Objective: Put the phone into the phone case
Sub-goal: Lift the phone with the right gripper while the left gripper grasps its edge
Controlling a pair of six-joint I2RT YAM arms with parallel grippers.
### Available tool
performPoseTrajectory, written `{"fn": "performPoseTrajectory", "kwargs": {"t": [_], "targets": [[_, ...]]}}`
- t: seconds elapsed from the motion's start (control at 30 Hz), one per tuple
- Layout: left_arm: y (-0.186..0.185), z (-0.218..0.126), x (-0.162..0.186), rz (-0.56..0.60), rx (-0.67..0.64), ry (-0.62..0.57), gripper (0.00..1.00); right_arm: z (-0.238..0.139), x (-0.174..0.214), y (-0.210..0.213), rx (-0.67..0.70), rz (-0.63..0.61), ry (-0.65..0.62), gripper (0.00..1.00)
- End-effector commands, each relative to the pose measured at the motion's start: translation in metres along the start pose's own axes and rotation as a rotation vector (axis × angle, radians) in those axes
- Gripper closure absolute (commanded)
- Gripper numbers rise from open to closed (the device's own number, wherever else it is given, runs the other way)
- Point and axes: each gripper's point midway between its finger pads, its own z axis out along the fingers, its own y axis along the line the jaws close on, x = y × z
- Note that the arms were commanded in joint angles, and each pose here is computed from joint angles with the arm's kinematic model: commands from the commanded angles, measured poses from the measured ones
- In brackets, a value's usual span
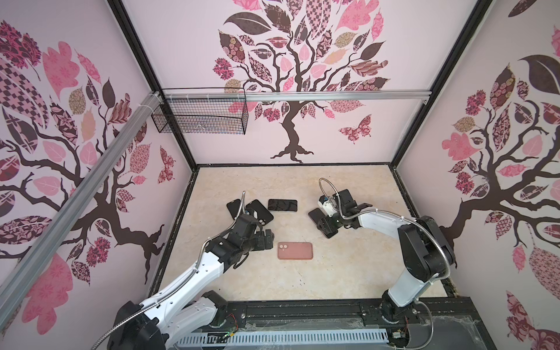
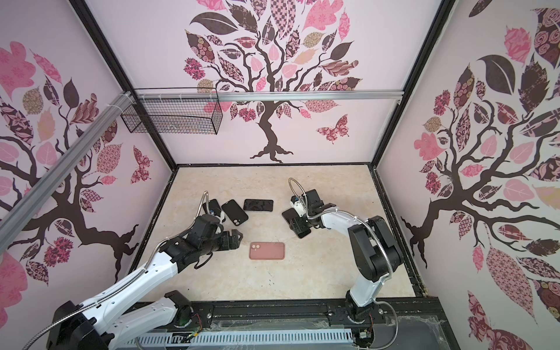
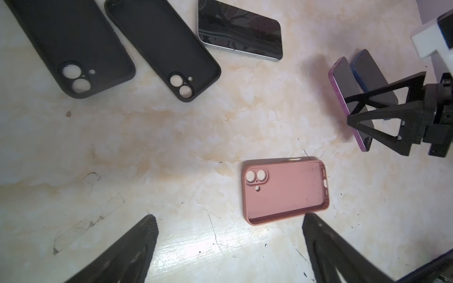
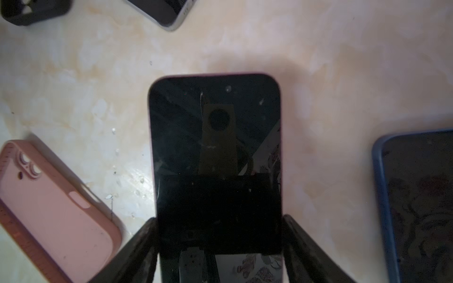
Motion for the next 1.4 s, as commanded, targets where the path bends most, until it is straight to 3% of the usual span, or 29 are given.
{"fn": "performPoseTrajectory", "kwargs": {"t": [0.0, 0.47, 0.8, 1.0, 1.37], "targets": [[-0.025, -0.009, -0.023, 0.034, 0.083, -0.014, 0.05, -0.026, -0.026, 0.023, -0.058, -0.034, -0.122, 0.51], [-0.069, -0.027, -0.059, 0.002, 0.339, 0.013, 0.06, -0.074, -0.041, 0.081, -0.219, -0.112, -0.310, 0.52], [-0.090, -0.035, -0.065, -0.031, 0.507, 0.074, 0.11, -0.089, -0.035, 0.130, -0.301, -0.253, -0.392, 0.53], [-0.098, -0.035, -0.062, -0.046, 0.561, 0.103, 0.28, -0.095, -0.037, 0.155, -0.306, -0.345, -0.425, 0.52], [-0.102, -0.027, -0.054, -0.076, 0.609, 0.143, 0.41, -0.103, -0.043, 0.178, -0.301, -0.416, -0.456, 0.53]]}}
